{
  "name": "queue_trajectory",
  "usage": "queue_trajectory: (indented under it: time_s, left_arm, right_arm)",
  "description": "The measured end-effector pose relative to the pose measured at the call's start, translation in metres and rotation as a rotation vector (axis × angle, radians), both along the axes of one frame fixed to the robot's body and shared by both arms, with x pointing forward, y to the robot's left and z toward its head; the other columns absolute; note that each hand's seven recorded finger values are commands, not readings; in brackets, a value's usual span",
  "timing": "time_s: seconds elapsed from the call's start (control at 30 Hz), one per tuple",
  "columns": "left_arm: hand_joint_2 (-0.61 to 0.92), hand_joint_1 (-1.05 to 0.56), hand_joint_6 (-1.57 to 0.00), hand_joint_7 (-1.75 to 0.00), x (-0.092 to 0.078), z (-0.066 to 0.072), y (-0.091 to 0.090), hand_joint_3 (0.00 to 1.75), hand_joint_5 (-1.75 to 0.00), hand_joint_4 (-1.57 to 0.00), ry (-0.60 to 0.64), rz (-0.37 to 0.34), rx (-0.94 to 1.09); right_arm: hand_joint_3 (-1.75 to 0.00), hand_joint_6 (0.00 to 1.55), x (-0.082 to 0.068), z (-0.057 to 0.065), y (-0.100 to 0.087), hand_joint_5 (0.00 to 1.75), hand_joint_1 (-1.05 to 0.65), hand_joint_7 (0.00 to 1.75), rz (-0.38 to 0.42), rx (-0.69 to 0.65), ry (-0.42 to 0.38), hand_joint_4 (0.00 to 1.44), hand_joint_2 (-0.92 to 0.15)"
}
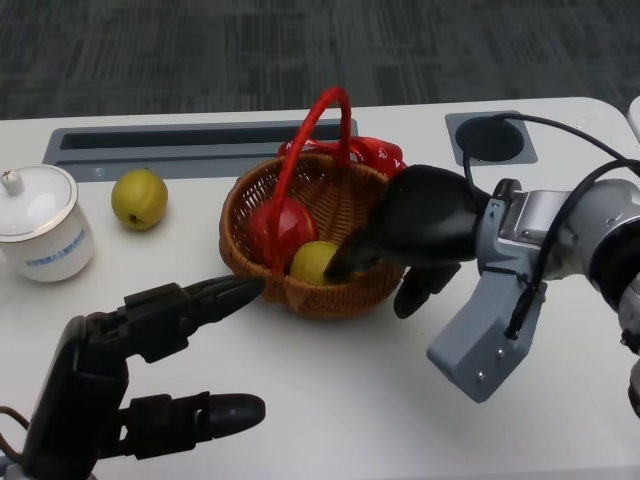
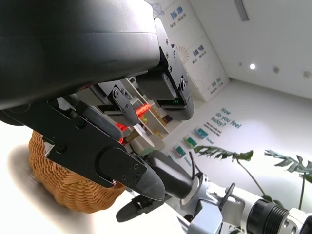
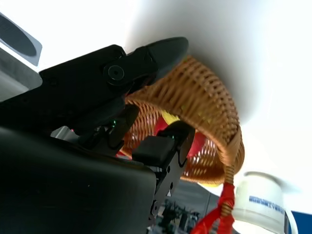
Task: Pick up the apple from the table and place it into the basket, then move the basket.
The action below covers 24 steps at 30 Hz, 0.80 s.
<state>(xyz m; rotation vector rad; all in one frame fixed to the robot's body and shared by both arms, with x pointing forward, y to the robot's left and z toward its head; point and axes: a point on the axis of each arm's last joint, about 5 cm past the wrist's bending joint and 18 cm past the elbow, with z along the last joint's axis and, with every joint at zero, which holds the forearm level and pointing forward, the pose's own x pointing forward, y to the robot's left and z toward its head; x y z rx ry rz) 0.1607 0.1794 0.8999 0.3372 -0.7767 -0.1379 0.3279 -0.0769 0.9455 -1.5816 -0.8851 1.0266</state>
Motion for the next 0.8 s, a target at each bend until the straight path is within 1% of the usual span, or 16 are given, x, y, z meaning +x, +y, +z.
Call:
queue_trajectory:
  time_s: [0.2, 0.4, 0.5, 0.67, 0.8]
  left_arm:
    - [0.76, -0.57, -0.80, -0.01, -0.004, -0.004, -0.001, 0.01, -0.02, -0.85, 0.012, 0.028, -0.016]
    - [0.77, -0.57, -0.81, -0.01, -0.006, -0.004, -0.002, 0.00, -0.01, -0.85, 0.001, 0.045, -0.018]
    - [0.77, -0.57, -0.81, -0.01, -0.007, -0.004, -0.002, 0.00, -0.01, -0.85, -0.004, 0.053, -0.024]
    - [0.77, -0.57, -0.81, -0.01, -0.012, -0.003, -0.003, 0.00, -0.01, -0.86, -0.010, 0.065, -0.031]
    - [0.76, -0.56, -0.81, 0.00, -0.014, -0.002, -0.004, 0.00, -0.01, -0.86, -0.013, 0.070, -0.035]
  right_arm:
    - [-0.02, 1.05, -0.004, -0.007, 0.008, 0.07, -0.38, 0.05, -0.003, 0.040, -0.001, 1.18, -0.90]
    - [-0.02, 1.04, -0.004, -0.009, 0.008, 0.06, -0.33, 0.02, -0.025, 0.053, 0.004, 1.20, -0.92]
    - [-0.03, 1.04, -0.004, -0.010, 0.008, 0.05, -0.32, 0.01, -0.057, 0.063, 0.027, 1.20, -0.92]
    - [-0.03, 1.04, -0.006, -0.014, 0.007, 0.06, -0.30, 0.01, -0.120, 0.109, 0.086, 1.23, -0.92]
    - [-0.01, 1.04, -0.007, -0.017, 0.007, 0.06, -0.29, 0.01, -0.150, 0.139, 0.114, 1.24, -0.91]
